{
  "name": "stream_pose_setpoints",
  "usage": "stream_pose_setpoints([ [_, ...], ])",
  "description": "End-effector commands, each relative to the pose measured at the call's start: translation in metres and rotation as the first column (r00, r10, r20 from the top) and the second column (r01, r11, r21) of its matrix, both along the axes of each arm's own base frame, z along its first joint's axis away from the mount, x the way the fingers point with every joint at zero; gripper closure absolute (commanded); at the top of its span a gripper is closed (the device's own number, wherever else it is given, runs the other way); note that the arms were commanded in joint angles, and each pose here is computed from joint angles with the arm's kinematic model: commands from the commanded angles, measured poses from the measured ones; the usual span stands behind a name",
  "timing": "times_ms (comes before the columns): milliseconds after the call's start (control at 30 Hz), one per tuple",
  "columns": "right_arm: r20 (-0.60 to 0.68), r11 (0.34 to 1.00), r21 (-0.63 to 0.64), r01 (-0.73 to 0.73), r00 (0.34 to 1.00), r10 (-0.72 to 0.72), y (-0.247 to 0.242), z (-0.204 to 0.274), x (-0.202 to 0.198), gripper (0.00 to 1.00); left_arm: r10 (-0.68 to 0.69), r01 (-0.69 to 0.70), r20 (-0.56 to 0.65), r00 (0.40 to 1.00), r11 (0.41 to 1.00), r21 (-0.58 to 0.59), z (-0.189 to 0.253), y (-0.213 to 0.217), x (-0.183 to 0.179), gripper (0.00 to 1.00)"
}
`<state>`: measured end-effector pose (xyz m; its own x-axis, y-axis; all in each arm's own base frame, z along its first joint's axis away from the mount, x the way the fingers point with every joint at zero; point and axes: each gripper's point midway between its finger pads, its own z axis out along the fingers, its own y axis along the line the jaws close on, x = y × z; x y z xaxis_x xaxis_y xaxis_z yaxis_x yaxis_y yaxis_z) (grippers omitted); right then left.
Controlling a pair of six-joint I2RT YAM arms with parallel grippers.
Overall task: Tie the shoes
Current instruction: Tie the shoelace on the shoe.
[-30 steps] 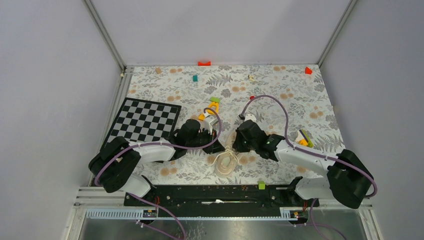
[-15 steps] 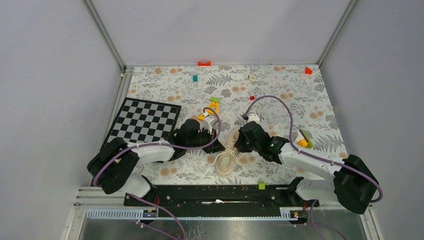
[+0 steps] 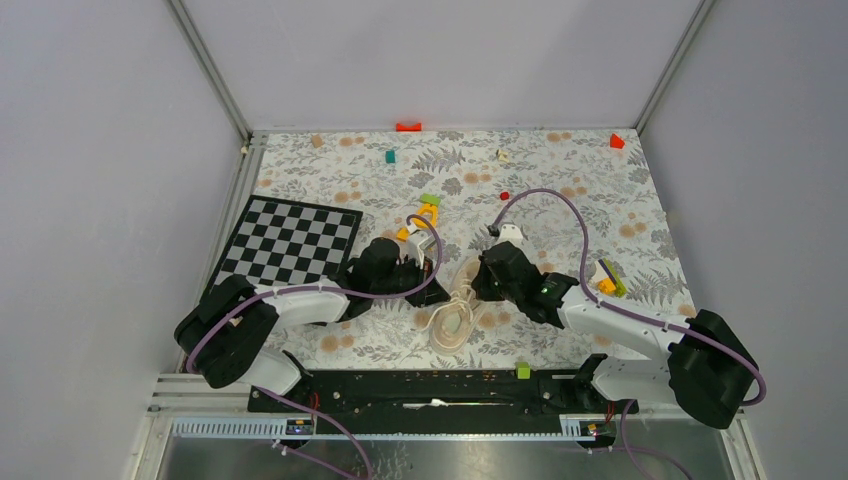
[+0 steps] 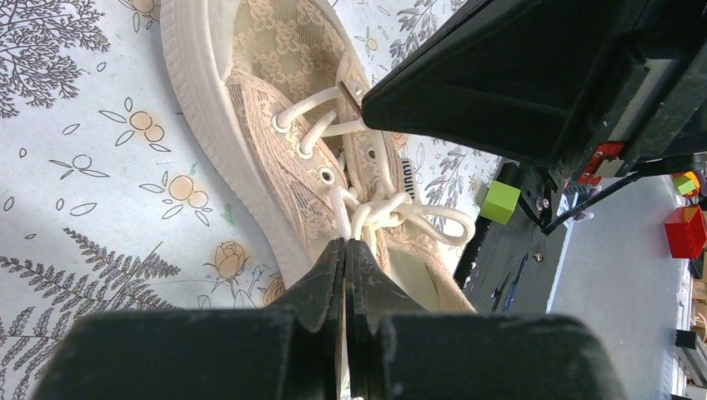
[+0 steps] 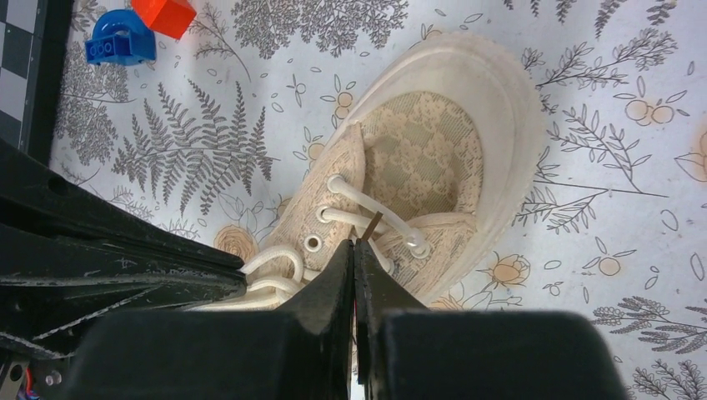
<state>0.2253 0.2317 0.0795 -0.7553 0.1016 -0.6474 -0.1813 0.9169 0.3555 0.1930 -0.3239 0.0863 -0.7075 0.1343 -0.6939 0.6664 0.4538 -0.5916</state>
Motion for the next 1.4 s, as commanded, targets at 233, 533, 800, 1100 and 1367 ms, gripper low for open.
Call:
stream_pose_setpoints([
  [233,0.105,0.999,0.013,0.049,0.993,-0.05,0.006,0.028,0.025,1.0,-0.028,0.029,0.04,0.999,0.999,-0.031,0.011,-0.004,-0.002,1.0],
  [533,0.128,0.998,-0.013,0.055,0.99,-0.053,0.009,0.032,0.036,1.0,-0.034,0.035,0.041,0.999,0.999,-0.033,0.011,-0.004,-0.003,1.0],
  [800,0.113,0.998,-0.025,0.058,0.992,-0.055,0.011,0.024,0.04,1.0,-0.035,0.036,0.041,0.999,0.999,-0.033,0.011,-0.003,-0.004,1.0],
  [1100,0.094,0.997,-0.032,0.068,0.993,-0.064,0.015,0.016,0.047,1.0,-0.045,0.046,0.031,0.999,0.998,-0.03,0.008,-0.003,-0.006,1.0],
  [1367,0.147,0.996,0.069,0.06,0.987,-0.07,0.005,0.049,0.033,0.43,-0.031,0.033,0.042,0.999,0.999,-0.029,0.01,-0.001,-0.005,1.0],
])
